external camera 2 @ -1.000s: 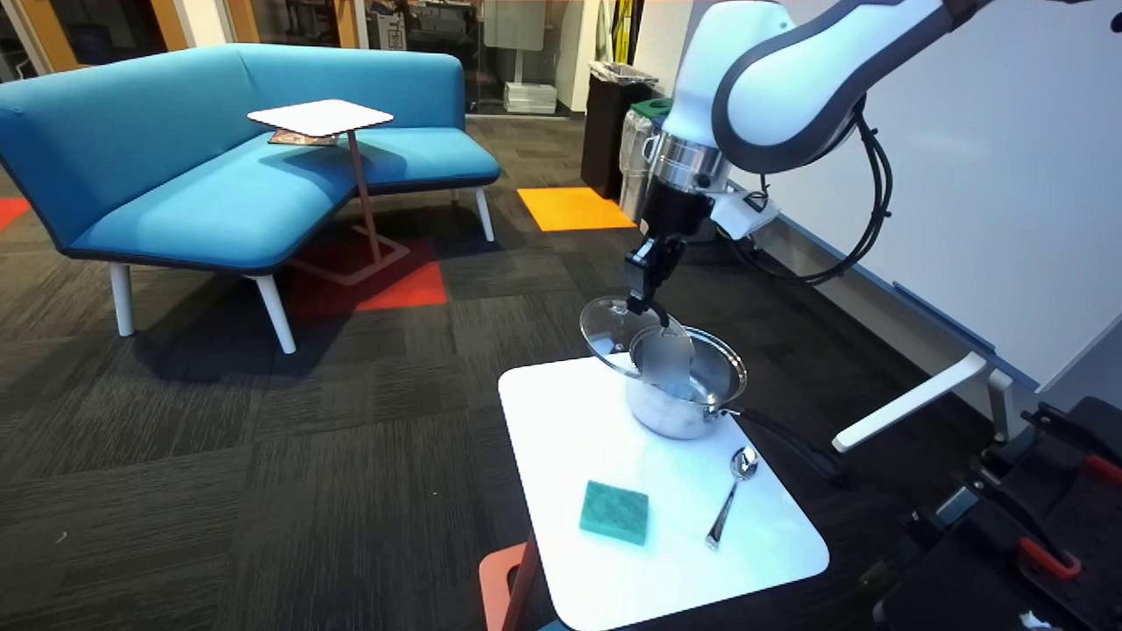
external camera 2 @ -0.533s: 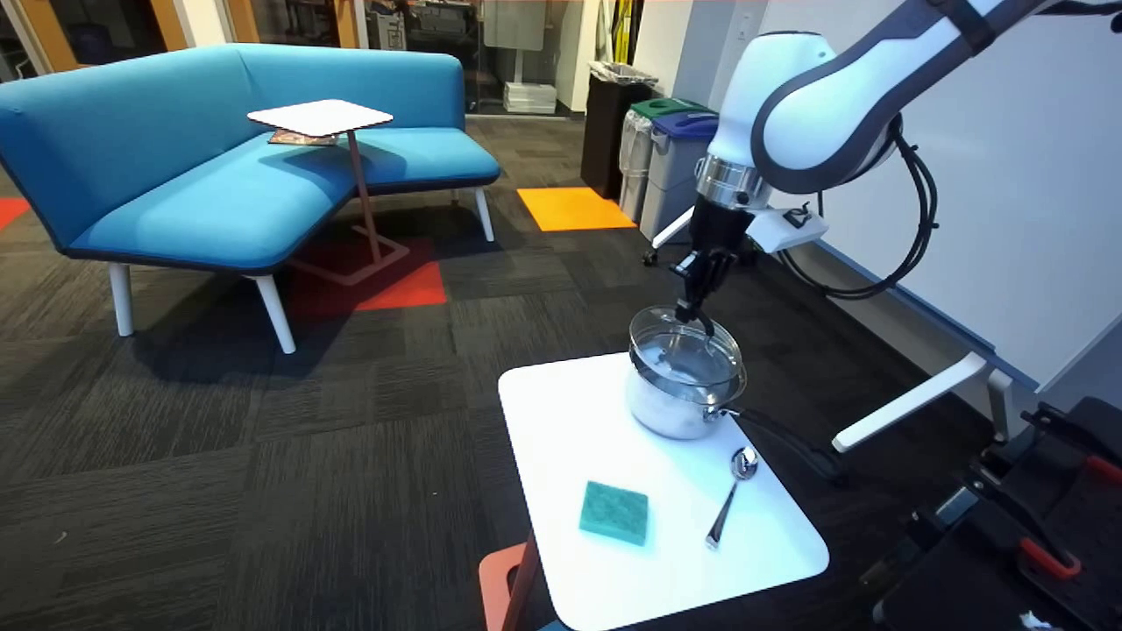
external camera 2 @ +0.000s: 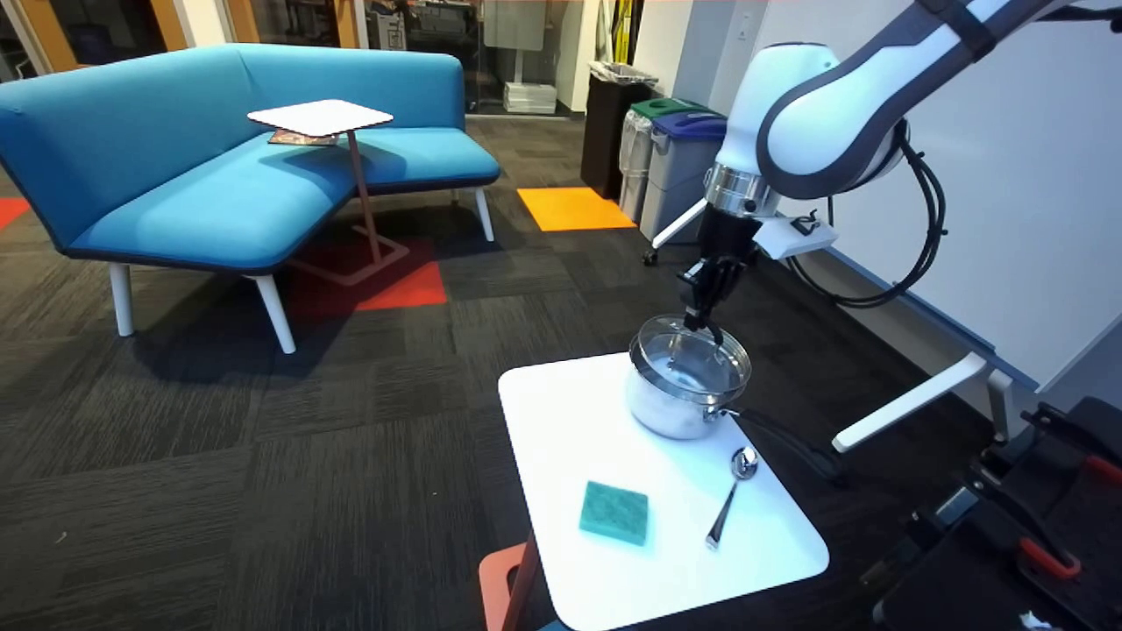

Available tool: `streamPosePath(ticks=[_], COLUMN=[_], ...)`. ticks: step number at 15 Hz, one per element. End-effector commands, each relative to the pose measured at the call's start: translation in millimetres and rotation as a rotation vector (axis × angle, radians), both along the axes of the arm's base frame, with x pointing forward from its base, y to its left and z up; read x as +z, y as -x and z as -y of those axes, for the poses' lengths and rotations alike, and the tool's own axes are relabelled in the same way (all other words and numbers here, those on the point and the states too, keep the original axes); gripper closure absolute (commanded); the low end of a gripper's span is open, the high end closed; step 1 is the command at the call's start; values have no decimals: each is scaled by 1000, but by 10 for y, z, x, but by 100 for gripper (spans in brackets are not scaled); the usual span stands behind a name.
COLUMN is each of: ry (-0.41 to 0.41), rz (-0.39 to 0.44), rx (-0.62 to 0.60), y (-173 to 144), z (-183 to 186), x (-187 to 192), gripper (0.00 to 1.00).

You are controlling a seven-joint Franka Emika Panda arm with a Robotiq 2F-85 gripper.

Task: Pick up the sponge from the pot and put it on the table, then pick up the lid and put it on the pot

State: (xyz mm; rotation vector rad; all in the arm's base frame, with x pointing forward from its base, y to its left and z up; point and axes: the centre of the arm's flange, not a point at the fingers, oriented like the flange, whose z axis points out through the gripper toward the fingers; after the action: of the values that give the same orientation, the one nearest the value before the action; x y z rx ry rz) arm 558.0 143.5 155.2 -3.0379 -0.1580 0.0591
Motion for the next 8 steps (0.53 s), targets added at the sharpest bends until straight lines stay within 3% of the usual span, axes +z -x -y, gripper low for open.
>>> streamPosePath(ticks=[1,8], ry=[-11,-1], rz=[1,-19], rx=[-13,-8], y=[20,-56], z=[-27,-102], x=[114,24], gripper=[96,96])
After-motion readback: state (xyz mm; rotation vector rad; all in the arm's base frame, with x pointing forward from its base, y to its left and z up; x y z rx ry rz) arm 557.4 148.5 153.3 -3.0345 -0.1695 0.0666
